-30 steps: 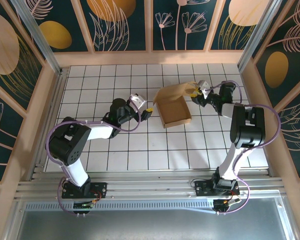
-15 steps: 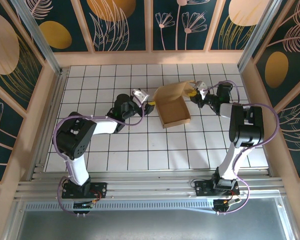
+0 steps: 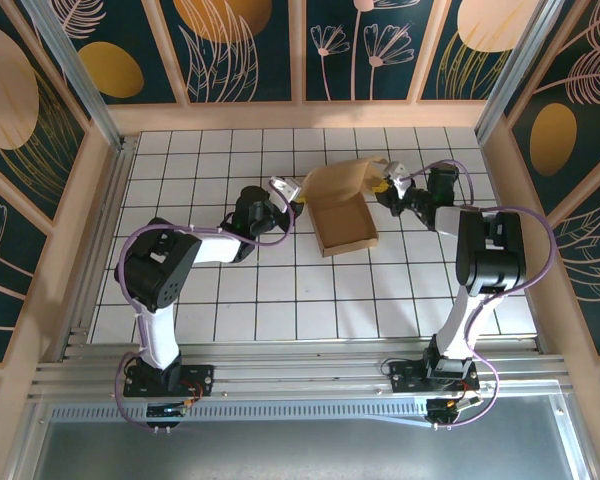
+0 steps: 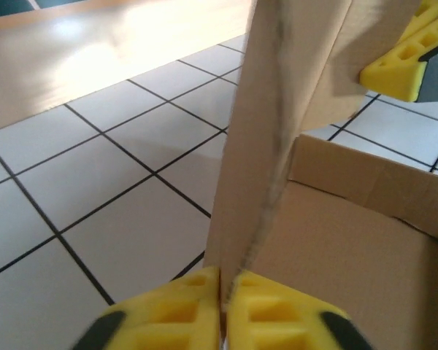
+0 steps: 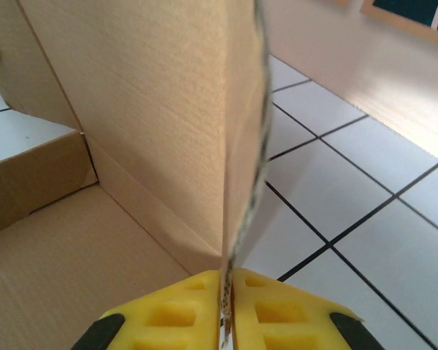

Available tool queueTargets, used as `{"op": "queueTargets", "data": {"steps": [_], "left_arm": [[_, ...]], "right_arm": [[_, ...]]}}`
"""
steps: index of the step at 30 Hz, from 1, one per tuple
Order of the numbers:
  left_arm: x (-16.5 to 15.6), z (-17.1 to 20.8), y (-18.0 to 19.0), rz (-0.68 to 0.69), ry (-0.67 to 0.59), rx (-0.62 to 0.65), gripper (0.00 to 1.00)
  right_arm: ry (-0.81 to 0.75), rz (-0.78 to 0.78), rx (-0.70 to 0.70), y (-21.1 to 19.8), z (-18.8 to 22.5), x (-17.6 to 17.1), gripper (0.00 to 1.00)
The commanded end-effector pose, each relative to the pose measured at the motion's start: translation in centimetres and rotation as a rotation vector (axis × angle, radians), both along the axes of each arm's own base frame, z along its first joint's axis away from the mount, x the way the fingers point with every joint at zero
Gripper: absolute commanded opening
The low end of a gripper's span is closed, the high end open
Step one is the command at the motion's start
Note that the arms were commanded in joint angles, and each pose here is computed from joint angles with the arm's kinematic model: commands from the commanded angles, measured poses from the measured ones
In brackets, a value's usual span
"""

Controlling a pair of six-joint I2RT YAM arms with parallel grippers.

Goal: Fold the paper box

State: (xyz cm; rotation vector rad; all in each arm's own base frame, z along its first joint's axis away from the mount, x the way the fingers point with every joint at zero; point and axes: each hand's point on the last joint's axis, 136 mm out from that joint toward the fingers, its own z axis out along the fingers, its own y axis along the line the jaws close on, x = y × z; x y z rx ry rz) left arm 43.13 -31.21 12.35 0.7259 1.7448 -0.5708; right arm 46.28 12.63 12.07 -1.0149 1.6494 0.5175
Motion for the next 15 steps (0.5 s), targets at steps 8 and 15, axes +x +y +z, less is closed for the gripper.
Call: {"op": "queueTargets", "data": {"steps": [8,15], "left_arm": [[2.3,2.7,1.5,0.159,-0.027,0.007,0.0],[1.7,1.8,2.2,0.128,-0.11,0.135,0.0]], "right_arm": [[0.143,-0.282,-0.027,3.4,2.0,-0.7,0.1],[0.139,-0.278,0.056,5.5,4.1,-3.8,0.44]]}}
